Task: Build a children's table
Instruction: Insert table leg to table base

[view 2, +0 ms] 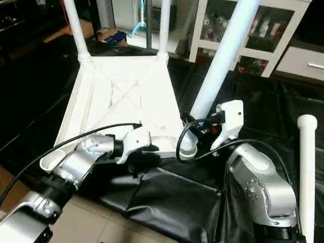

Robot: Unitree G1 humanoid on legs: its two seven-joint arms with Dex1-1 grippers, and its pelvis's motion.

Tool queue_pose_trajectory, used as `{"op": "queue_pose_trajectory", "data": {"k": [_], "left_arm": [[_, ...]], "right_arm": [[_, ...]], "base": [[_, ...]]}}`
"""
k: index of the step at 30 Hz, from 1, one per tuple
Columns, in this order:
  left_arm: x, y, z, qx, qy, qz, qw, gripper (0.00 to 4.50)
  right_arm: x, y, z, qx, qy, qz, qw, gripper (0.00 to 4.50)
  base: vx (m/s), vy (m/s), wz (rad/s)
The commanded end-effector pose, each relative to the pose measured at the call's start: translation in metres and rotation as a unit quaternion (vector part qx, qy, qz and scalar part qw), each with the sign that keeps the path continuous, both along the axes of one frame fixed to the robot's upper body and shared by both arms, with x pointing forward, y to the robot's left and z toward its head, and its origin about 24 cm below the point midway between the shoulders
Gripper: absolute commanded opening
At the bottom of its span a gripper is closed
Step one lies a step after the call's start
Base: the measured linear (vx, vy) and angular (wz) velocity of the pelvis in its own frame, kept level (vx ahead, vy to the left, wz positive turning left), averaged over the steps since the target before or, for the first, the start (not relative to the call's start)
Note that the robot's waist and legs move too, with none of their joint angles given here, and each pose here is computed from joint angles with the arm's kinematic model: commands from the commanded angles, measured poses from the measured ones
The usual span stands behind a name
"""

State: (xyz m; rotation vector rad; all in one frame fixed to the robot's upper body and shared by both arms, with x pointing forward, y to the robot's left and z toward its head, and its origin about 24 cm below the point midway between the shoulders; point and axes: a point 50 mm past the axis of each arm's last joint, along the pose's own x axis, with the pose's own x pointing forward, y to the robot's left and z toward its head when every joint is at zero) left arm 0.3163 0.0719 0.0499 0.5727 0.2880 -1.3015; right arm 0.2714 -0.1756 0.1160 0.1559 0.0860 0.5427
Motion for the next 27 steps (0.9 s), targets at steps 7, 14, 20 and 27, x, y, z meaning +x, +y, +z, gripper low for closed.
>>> {"op": "queue_pose_trajectory", "data": {"k": [7, 14, 20, 27], "left_arm": [[-0.001, 0.025, -0.020, 0.116, -0.001, -0.026, 0.993, 0.74], [0.002, 0.026, -0.020, 0.117, 0.015, -0.021, 0.993, 0.23], [0.002, 0.021, -0.018, 0.108, 0.026, -0.035, 0.993, 0.02], [-0.006, 0.019, -0.022, 0.112, 0.044, -0.062, 0.991, 0.02]], "right_arm": [[0.001, -0.003, 0.001, 0.000, -0.001, 0.006, 1.000, 1.83], [0.010, 0.004, 0.010, 0.001, -0.013, 0.028, 1.000, 1.83], [0.015, 0.013, 0.001, -0.016, 0.019, 0.100, 0.995, 1.83], [0.026, 0.010, -0.013, -0.029, 0.075, 0.123, 0.989, 1.83]], "base": [[0.000, 0.000, 0.00], [0.000, 0.000, 0.00], [0.000, 0.000, 0.00], [0.000, 0.000, 0.00]]}}
